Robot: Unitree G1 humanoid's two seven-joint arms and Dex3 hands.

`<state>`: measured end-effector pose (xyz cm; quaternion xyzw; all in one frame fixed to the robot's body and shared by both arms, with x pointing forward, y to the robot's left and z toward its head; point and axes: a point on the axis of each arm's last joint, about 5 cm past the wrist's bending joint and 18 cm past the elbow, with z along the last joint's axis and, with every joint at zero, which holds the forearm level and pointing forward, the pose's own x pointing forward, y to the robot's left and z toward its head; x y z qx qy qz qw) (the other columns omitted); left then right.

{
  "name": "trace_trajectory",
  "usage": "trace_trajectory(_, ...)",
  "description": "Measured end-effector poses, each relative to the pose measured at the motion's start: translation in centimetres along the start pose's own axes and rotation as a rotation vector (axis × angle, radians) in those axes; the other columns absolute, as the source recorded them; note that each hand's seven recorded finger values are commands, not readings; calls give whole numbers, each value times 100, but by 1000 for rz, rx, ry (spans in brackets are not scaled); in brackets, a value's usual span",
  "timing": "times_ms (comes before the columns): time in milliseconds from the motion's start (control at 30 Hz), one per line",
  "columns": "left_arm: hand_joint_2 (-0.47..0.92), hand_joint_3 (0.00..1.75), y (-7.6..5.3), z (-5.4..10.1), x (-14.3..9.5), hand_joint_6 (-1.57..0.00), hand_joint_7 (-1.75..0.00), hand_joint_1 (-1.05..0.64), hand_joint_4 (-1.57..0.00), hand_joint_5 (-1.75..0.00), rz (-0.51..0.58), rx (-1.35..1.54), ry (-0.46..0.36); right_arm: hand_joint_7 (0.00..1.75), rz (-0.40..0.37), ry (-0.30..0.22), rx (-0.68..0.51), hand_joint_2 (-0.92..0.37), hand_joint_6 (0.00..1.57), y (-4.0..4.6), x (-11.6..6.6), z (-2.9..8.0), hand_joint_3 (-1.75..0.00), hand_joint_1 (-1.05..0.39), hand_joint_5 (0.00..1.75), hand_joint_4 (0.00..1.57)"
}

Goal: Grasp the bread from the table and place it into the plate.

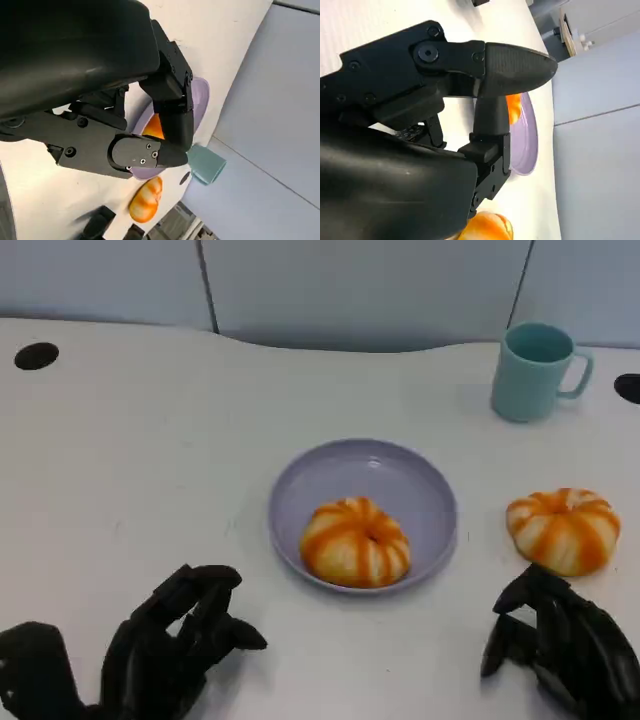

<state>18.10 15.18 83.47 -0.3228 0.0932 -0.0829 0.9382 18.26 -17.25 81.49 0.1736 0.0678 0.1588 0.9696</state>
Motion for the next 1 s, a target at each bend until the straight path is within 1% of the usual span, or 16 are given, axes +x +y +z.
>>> trace_trajectory(133,90,28,13,-43,43,-66,-124,-45,-72,-161,1,37,-23,174,-2,-3,0,-92,42,-42,1,4,-58,-45,175,72)
trace_trajectory(267,91,28,11,-43,77,-64,-125,-46,-71,-163,-2,57,-38,174,0,-4,0,-92,42,-70,9,10,-59,-43,175,71)
trace_trajectory(333,89,27,7,-31,112,-65,-126,-47,-71,-165,-10,73,-44,174,0,-1,-2,-92,41,-84,13,16,-60,-43,175,70)
trace_trajectory(467,86,29,25,-29,144,-69,-123,-48,-70,-167,-27,76,-47,175,3,1,-5,-92,40,-93,16,18,-60,-44,175,69)
trace_trajectory(567,85,33,25,-25,153,-67,-124,-46,-67,-168,-27,77,-49,175,7,0,-4,-92,40,-97,17,15,-61,-44,175,70)
trace_trajectory(800,84,36,24,-20,154,-66,-125,-46,-66,-168,-28,82,-58,175,15,-4,-7,-92,40,-111,23,13,-61,-44,175,70)
trace_trajectory(1000,80,46,41,-26,168,-65,-125,-45,-67,-168,-23,94,-73,174,-3,8,1,-92,41,-107,43,31,-62,-44,175,70)
